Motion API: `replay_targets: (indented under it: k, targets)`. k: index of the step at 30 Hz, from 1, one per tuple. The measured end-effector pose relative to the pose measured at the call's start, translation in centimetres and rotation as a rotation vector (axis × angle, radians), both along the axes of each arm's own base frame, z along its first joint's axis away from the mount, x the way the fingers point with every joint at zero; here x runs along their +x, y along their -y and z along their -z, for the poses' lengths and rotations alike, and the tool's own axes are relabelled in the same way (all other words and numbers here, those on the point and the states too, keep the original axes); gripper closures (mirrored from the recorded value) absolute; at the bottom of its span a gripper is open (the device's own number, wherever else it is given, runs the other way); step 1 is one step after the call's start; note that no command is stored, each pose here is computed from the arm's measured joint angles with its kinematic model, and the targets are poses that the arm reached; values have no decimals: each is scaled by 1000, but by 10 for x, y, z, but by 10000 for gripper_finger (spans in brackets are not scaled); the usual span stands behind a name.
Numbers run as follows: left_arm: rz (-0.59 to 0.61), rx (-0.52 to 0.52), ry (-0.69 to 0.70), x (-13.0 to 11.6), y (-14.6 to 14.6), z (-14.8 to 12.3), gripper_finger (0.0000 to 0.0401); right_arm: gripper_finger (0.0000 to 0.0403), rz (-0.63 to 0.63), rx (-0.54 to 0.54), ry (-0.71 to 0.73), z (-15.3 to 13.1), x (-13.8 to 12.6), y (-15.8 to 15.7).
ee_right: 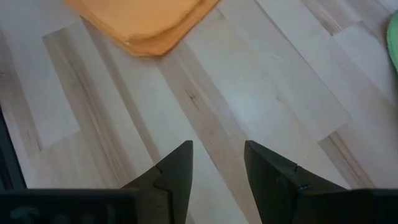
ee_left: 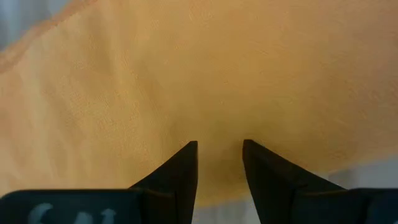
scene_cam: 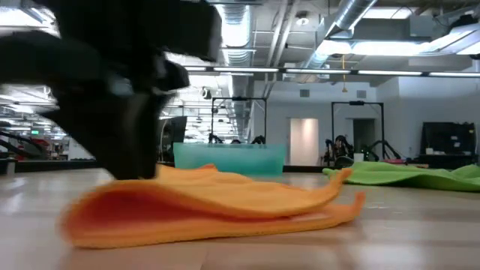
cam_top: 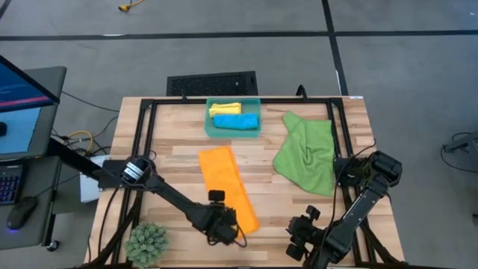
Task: Roll microfiber towels into tight, uniform cylinder then place into a basket
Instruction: Fold the orange microfiber towel
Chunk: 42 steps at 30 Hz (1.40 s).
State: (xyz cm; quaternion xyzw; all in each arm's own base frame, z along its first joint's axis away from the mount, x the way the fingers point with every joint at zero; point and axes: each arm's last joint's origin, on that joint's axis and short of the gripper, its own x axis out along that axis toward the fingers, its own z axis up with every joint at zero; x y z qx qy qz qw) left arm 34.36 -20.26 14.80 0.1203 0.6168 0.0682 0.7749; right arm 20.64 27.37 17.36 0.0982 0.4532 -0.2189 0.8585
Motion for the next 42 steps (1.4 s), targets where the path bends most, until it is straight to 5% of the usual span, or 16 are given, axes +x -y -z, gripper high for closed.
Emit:
replay_targets:
  k: [5,17,23,28,36,42]
  targets:
    - [77,3,-66,-17,17,1,280,235,0,-1,2,0,0,0]
    - [141,112,35,-37,56,-18,280,235,-97,-14,41,-2,20,2]
    - [123,83,249,-40,83,-28,280,235,-216,-19,94,-5,44,5]
    - [89,75,402,-24,91,-19,280,235,-232,-13,122,-7,56,9]
    - [24,89,310,-19,88,20,280,235,-257,-7,105,-7,57,8]
    - [-25,58,307,-22,91,23,280,235,-261,-6,108,-7,56,8]
